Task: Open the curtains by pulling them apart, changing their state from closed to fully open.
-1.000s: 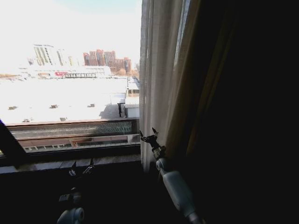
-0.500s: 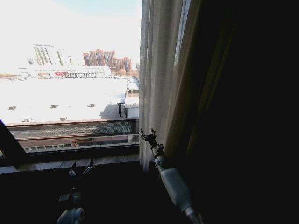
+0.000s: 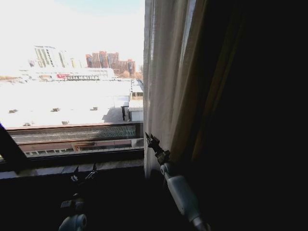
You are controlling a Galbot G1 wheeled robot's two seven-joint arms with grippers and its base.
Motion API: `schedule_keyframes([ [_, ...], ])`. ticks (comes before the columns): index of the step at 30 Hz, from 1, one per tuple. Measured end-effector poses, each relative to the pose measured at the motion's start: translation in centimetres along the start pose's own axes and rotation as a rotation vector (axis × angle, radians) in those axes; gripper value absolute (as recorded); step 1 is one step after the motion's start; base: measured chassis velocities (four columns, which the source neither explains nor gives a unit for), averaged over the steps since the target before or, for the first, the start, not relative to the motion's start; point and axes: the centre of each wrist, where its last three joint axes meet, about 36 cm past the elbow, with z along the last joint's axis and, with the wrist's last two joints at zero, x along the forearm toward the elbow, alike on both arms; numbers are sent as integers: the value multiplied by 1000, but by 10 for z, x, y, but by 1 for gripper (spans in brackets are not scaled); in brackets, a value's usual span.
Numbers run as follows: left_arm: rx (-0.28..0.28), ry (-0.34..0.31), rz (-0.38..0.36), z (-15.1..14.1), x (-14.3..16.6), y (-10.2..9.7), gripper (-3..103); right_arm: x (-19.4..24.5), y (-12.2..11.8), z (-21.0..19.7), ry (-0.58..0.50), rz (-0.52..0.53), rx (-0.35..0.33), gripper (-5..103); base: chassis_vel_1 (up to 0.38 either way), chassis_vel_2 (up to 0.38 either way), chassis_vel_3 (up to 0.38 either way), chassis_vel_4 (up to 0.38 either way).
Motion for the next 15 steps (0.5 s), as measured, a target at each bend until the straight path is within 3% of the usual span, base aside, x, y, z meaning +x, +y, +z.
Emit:
schedule_keyframes([
  [2, 0, 0, 0, 0, 0, 0, 100, 0, 0, 0, 10, 0, -5, 2, 0, 0, 0, 0],
  [9, 0, 0, 0, 0, 0, 0, 100, -1, -2, 1, 16, -3, -1, 0, -32, -55, 24, 44],
  [15, 0, 0, 0, 0, 0, 0, 100, -3, -2, 0, 14, -5, 0, 0, -96, -178, 124, 201],
])
